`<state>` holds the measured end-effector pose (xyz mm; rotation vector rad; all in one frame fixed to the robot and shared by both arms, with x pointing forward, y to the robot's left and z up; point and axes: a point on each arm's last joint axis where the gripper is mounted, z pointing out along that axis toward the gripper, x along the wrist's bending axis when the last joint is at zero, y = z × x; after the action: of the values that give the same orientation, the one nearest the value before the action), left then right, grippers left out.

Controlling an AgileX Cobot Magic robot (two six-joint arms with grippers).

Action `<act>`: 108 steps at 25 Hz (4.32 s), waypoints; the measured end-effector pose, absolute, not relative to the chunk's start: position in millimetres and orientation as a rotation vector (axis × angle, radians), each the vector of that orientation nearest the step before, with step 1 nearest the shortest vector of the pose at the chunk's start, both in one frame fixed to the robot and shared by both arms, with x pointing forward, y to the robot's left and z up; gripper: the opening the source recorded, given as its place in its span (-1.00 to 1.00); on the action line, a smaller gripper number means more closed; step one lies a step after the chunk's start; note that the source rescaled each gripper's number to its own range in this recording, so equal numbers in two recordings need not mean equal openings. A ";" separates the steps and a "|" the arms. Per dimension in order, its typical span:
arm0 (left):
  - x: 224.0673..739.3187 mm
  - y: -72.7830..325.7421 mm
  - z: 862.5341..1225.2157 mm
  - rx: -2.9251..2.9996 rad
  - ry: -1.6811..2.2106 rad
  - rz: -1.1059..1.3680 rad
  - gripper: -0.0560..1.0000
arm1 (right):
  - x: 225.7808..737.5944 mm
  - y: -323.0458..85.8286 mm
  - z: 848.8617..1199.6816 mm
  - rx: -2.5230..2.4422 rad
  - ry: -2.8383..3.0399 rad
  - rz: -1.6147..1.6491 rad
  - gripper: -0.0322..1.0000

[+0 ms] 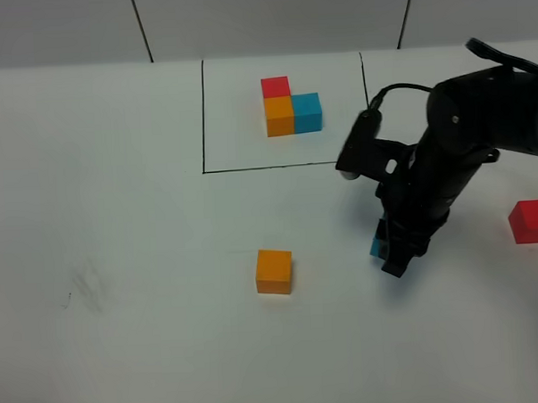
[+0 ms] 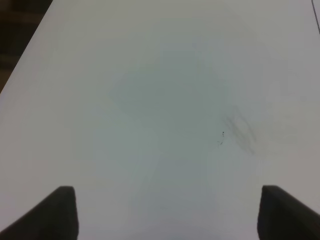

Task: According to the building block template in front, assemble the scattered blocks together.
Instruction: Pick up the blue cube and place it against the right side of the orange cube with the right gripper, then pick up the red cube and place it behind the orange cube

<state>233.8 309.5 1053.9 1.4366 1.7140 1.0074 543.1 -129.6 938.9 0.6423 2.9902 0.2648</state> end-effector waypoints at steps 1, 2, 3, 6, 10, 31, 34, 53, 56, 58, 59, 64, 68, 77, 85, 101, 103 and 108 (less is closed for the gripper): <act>233.8 309.5 1053.9 1.437 1.714 1.007 0.68 | 545.9 -123.7 938.0 0.580 2.993 0.252 -0.10; 233.8 309.5 1053.9 1.437 1.714 1.007 0.68 | 547.6 -119.1 936.9 0.522 2.995 0.239 -0.10; 233.8 309.5 1053.9 1.437 1.714 1.007 0.68 | 548.8 -113.5 936.0 0.458 2.998 0.231 -0.10; 233.8 309.5 1053.9 1.437 1.714 1.007 0.68 | 548.6 -100.3 930.8 0.297 3.016 0.218 -0.10; 233.8 309.5 1053.9 1.437 1.714 1.007 0.68 | 543.7 -87.4 922.8 0.153 3.038 0.202 -0.10; 233.8 309.5 1053.9 1.437 1.714 1.007 0.68 | 524.4 -39.6 925.8 -0.011 3.006 0.306 -0.10; 233.8 309.6 1053.9 1.437 1.714 1.008 0.68 | 524.2 -38.0 925.0 -0.014 3.008 0.306 -0.10; 233.8 309.6 1053.9 1.437 1.714 1.008 0.68 | 529.0 -33.1 897.4 0.006 3.063 0.255 -0.10; 233.8 309.6 1053.9 1.436 1.715 1.008 0.68 | 529.6 -32.5 898.1 0.039 3.067 0.255 -0.10; 233.8 309.6 1053.9 1.436 1.715 1.008 0.68 | 529.6 -32.5 897.6 0.072 3.069 0.255 -0.10; 233.8 309.6 1053.9 1.436 1.715 1.008 0.68 | 529.6 -32.5 897.8 0.088 3.071 0.254 -0.10; 233.8 309.6 1053.9 1.436 1.715 1.008 0.68 | 528.3 -33.6 903.3 0.264 3.074 0.257 0.56; 233.8 309.6 1053.9 1.436 1.715 1.008 0.68 | 527.7 -41.2 939.2 0.523 2.977 0.277 0.95; 233.8 309.6 1053.9 1.436 1.715 1.007 0.68 | 533.4 -141.7 1015.1 1.671 2.403 0.339 0.93; 233.8 309.6 1053.9 1.436 1.715 1.007 0.68 | 524.6 -245.0 1010.3 2.006 2.010 0.330 0.80; 233.8 309.6 1053.9 1.436 1.715 1.007 0.68 | 559.9 -294.9 932.1 2.097 1.996 0.190 0.79; 233.8 309.6 1053.9 1.436 1.715 1.007 0.68 | 563.9 -294.3 923.9 2.087 2.001 0.203 0.78; 233.8 309.6 1053.9 1.436 1.715 1.007 0.68 | 569.3 -294.2 906.3 2.087 2.014 0.201 0.76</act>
<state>233.8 309.6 1053.9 1.4358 1.7151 1.0075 569.3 -294.2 906.3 2.0874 2.0145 0.2009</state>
